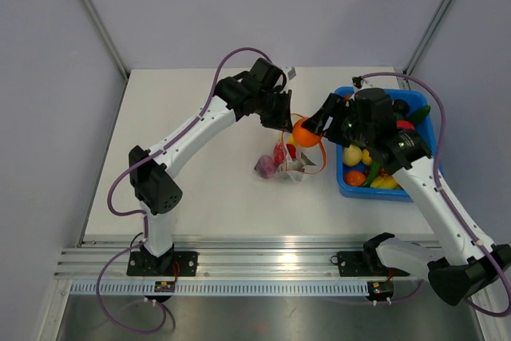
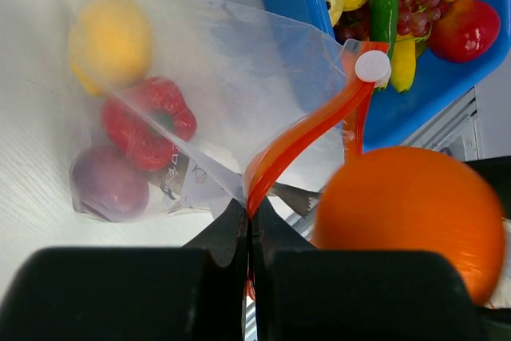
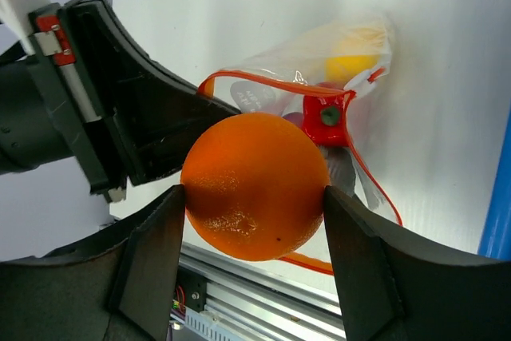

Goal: Place the food in the zip-top bag and seal the zipper
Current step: Place the fake fruit in the zipper food storage bag.

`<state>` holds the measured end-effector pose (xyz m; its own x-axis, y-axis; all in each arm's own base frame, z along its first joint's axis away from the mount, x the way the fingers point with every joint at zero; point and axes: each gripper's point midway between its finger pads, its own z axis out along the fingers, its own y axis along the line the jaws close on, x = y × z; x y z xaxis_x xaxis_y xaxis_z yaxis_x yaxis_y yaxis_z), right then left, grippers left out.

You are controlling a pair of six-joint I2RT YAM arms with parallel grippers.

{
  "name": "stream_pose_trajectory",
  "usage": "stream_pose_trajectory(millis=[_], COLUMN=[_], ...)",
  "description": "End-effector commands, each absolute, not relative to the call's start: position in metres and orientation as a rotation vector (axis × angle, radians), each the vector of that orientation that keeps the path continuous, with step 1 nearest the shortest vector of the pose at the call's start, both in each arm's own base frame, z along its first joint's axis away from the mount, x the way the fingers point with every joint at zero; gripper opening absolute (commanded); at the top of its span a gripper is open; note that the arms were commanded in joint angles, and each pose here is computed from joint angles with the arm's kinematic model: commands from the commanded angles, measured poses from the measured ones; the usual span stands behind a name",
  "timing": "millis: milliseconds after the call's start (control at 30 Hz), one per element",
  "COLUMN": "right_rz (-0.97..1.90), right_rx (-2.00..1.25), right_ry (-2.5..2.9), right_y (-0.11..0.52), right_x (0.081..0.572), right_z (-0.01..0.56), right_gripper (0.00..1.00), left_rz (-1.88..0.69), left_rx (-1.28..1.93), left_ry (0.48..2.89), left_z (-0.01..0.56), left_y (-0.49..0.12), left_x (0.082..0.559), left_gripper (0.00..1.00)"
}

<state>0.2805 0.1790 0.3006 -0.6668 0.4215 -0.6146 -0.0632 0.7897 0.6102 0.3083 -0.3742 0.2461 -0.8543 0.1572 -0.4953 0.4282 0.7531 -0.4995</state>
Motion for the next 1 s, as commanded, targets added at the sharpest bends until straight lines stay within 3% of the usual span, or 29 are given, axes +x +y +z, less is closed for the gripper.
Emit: stream_pose_trajectory(millis=[0, 200, 267, 300, 333, 467, 700, 867, 967], right_rz=[0.764, 0.619, 0.586, 0.575, 0.571, 0.558, 0.551, 0.451, 0.375], right_rx=[0.315, 0.369, 0.378, 0.379, 0.376, 0.358, 0.316, 0.344, 0.379], right_ry=[2.104, 2.151, 2.173, 2.183, 2.186, 2.2, 2.172, 2.143, 2.123], right_y=[0.186, 0.18, 0.179, 0.179, 0.18, 0.18, 0.17, 0.141, 0.12], right_x=[0.303, 0.321, 0.324, 0.326, 0.327, 0.326, 0.309, 0.291, 0.277], right_z=[0.309, 0.271, 0.257, 0.252, 0.25, 0.248, 0.27, 0.272, 0.267], right_gripper=[0.35, 0.36, 0.41, 0.49, 0.63, 0.83, 0.88, 0.78, 0.77], left_rz=[-0.948, -1.036, -1.105, -1.127, -1.15, -1.195, -1.2, -1.17, -1.154], left_rx=[0.492, 0.519, 0.535, 0.538, 0.536, 0.548, 0.518, 0.501, 0.498], left_ry=[2.431, 2.416, 2.396, 2.387, 2.372, 2.366, 2.388, 2.401, 2.405], left_z=[0.277, 0.285, 0.292, 0.295, 0.3, 0.305, 0.297, 0.291, 0.288], left_y=[-0.38, -0.385, -0.389, -0.391, -0.393, -0.396, -0.394, -0.39, -0.387], left_x=[0.303, 0.293, 0.288, 0.286, 0.285, 0.281, 0.285, 0.288, 0.288], left_gripper=[0.0, 0.0, 0.0, 0.0, 0.0, 0.0, 0.0, 0.0, 0.0])
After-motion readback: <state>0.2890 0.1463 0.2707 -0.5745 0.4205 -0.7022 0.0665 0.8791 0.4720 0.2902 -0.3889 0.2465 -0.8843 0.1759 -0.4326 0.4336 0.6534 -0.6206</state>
